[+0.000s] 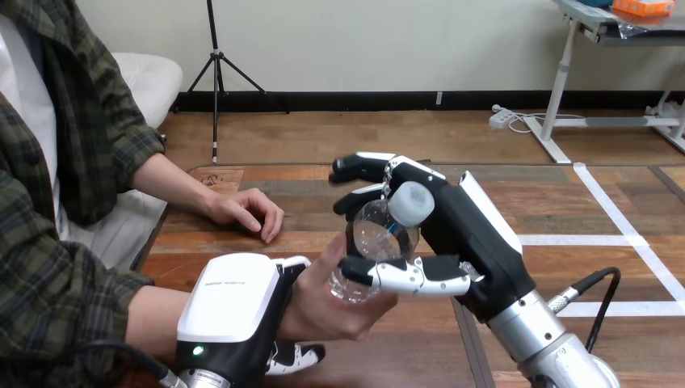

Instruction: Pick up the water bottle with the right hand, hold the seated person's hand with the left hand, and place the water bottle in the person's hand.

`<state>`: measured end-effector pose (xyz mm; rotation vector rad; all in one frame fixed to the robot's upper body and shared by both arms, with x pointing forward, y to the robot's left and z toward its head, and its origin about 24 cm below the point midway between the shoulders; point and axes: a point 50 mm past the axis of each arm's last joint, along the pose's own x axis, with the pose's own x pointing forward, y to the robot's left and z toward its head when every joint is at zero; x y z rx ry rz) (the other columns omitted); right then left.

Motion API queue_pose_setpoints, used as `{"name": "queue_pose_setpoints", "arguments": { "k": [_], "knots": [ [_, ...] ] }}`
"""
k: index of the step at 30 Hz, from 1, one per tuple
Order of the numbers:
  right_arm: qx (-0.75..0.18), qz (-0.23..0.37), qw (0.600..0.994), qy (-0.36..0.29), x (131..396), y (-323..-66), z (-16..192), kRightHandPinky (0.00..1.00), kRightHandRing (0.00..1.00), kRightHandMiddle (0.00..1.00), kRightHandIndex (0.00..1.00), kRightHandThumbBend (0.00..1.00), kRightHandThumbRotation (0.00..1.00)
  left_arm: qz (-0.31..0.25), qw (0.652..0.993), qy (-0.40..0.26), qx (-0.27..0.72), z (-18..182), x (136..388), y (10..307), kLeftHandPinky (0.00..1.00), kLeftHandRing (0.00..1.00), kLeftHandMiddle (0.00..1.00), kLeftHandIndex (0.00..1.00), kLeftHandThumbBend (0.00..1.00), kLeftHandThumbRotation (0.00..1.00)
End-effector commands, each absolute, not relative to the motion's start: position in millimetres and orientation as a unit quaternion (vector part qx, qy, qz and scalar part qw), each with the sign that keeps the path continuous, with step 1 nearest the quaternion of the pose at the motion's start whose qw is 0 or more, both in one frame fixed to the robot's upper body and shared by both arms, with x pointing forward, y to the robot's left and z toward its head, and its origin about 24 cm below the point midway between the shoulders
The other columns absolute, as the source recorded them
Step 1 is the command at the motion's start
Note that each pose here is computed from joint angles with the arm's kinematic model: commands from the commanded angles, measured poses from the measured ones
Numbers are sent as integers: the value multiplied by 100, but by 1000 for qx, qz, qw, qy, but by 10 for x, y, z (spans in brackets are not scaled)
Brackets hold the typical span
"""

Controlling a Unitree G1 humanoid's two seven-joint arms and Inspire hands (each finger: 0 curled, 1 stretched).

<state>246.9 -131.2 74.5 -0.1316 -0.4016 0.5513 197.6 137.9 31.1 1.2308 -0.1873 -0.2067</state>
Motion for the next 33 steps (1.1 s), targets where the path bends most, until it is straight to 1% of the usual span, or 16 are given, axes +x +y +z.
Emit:
{"name": "queue_pose_setpoints", "arguments": {
  "k": [1, 2, 6, 8, 15, 16, 23, 33],
  "knots": [
    [-90, 285, 922, -247, 2505, -1289, 940, 86, 92, 95, 94, 76, 11, -93, 791, -113, 594, 458, 2047, 1328, 86, 89, 92, 89, 89, 16],
    [-90, 286, 921, -247, 2504, -1289, 940, 90, 95, 97, 95, 77, 13, -93, 791, -112, 595, 458, 2046, 1327, 91, 93, 95, 93, 91, 19],
    [-90, 288, 920, -250, 2501, -1294, 943, 95, 98, 99, 98, 78, 15, -89, 783, -118, 604, 447, 2042, 1320, 96, 97, 98, 97, 96, 26],
    [-91, 288, 920, -251, 2500, -1296, 943, 98, 99, 99, 99, 79, 17, -88, 783, -120, 604, 445, 2040, 1317, 98, 99, 99, 99, 98, 32],
    [-91, 290, 918, -253, 2501, -1301, 938, 100, 100, 100, 100, 80, 18, -87, 779, -129, 608, 438, 2033, 1314, 100, 100, 100, 100, 100, 40],
    [-92, 290, 918, -254, 2501, -1302, 937, 100, 100, 100, 100, 80, 18, -86, 778, -131, 608, 437, 2032, 1314, 100, 100, 100, 100, 100, 42],
    [-90, 290, 918, -254, 2499, -1305, 931, 100, 100, 100, 100, 80, 19, -81, 778, -138, 608, 430, 2028, 1319, 100, 100, 100, 100, 100, 47],
    [-91, 289, 919, -251, 2494, -1315, 914, 100, 100, 100, 99, 80, 21, -72, 780, -147, 604, 421, 2023, 1324, 100, 100, 100, 100, 100, 49]
  ]
}}
